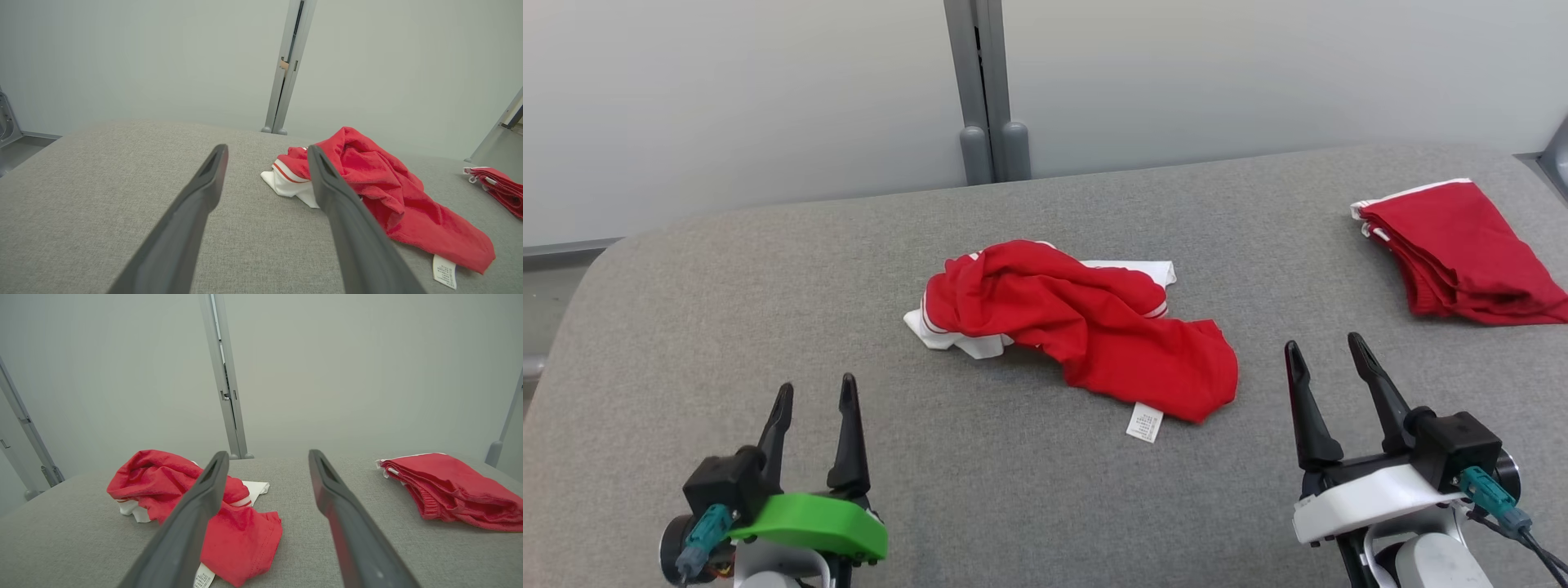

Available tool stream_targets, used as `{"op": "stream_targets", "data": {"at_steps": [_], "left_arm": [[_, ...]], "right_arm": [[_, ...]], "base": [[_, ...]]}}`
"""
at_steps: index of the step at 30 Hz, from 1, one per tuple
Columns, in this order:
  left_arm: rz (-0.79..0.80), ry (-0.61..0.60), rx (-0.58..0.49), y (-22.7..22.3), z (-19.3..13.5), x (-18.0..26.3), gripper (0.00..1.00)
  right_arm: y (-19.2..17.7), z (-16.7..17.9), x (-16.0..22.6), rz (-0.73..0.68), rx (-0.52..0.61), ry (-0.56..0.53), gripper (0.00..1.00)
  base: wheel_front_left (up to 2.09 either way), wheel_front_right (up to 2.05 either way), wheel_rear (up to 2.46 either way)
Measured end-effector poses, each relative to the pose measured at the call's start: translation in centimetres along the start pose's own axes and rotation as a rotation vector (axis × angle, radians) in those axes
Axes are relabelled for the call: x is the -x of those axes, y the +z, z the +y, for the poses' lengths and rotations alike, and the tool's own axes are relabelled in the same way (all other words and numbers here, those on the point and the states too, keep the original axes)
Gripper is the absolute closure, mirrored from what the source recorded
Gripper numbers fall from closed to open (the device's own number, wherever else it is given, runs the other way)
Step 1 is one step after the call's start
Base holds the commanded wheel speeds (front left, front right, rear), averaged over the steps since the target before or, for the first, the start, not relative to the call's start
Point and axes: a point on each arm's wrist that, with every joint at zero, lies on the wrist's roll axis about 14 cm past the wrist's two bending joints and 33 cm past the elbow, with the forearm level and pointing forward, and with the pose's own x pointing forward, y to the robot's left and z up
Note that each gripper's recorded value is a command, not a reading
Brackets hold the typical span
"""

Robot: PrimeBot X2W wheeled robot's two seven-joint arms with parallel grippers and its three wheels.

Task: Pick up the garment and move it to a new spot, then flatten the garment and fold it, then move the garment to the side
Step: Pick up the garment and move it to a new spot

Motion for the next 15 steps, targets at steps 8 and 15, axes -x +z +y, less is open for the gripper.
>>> {"op": "stream_targets", "data": {"at_steps": [8, 15], "left_arm": [[0.011, 0.083, 0.029, -0.9, 1.6, 2.6, 0.0], [0.014, 0.094, 0.037, -1.1, 1.8, 3.0, 0.0]], "right_arm": [[-1.1, 0.6, 0.1, 0.033, -0.03, 0.014, 0.0], [-1.6, 1.0, 0.1, 0.047, -0.035, 0.023, 0.0]], "base": [[0.0, 0.0, 0.0], [0.0, 0.0, 0.0]]}}
